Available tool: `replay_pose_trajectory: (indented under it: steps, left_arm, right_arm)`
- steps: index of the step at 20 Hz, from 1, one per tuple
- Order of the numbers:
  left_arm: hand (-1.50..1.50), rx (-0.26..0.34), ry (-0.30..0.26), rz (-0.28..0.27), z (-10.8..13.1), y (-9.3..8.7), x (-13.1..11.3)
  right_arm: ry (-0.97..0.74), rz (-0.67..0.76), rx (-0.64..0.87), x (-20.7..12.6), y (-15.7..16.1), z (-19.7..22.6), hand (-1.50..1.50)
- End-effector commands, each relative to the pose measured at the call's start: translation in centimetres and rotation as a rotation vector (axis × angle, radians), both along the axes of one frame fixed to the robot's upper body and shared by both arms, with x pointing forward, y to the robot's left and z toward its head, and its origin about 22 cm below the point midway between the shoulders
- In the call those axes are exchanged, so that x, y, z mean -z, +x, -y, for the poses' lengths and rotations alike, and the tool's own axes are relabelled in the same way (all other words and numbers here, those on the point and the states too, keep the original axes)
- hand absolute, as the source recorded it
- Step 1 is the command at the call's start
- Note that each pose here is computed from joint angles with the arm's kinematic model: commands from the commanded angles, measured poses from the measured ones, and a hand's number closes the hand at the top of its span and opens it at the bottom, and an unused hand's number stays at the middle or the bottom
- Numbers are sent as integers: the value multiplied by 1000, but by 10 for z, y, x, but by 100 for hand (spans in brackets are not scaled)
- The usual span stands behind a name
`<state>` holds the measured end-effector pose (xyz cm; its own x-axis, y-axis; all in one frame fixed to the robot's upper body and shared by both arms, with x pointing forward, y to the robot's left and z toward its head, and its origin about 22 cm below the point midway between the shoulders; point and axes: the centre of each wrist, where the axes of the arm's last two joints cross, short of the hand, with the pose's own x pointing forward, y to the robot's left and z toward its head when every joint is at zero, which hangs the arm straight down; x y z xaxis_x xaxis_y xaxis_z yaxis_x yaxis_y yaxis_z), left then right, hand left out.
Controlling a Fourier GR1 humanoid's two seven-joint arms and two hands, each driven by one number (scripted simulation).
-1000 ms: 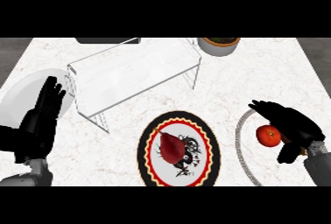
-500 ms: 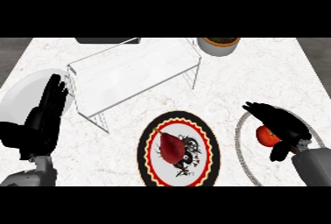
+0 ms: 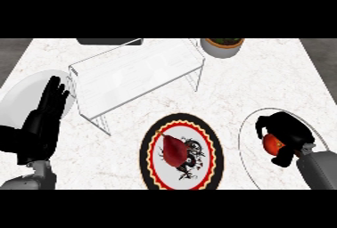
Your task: Pick the tomato from the placemat and place it in the tiered shelf
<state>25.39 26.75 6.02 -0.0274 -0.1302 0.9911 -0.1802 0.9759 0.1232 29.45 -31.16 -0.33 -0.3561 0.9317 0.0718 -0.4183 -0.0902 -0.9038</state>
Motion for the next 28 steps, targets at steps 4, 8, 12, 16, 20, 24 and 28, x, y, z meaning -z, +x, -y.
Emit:
replay_pose_trajectory:
  steps: [4,8,12,16,20,24,28]
  left_arm:
    - [0,-14,5,-2,-12,-2,1]
    - [0,24,26,5,-6,5,-2]
    - [0,16,21,12,-2,6,4]
    - [0,12,13,-6,-4,9,5]
    - [0,11,12,11,-4,8,7]
    - [0,9,8,11,9,6,-3]
    - [0,-4,14,-19,5,3,14]
  right_arm:
    - [48,93,-30,14,-15,-100,150]
    - [107,52,-77,4,-43,-218,150]
    - [202,-10,-31,1,-73,-243,150]
    - [299,-26,-32,-36,-101,-276,150]
    - [545,52,31,-85,-118,-283,150]
    - [723,126,140,-132,-127,-279,150]
    - [744,280,252,-176,-125,-281,150]
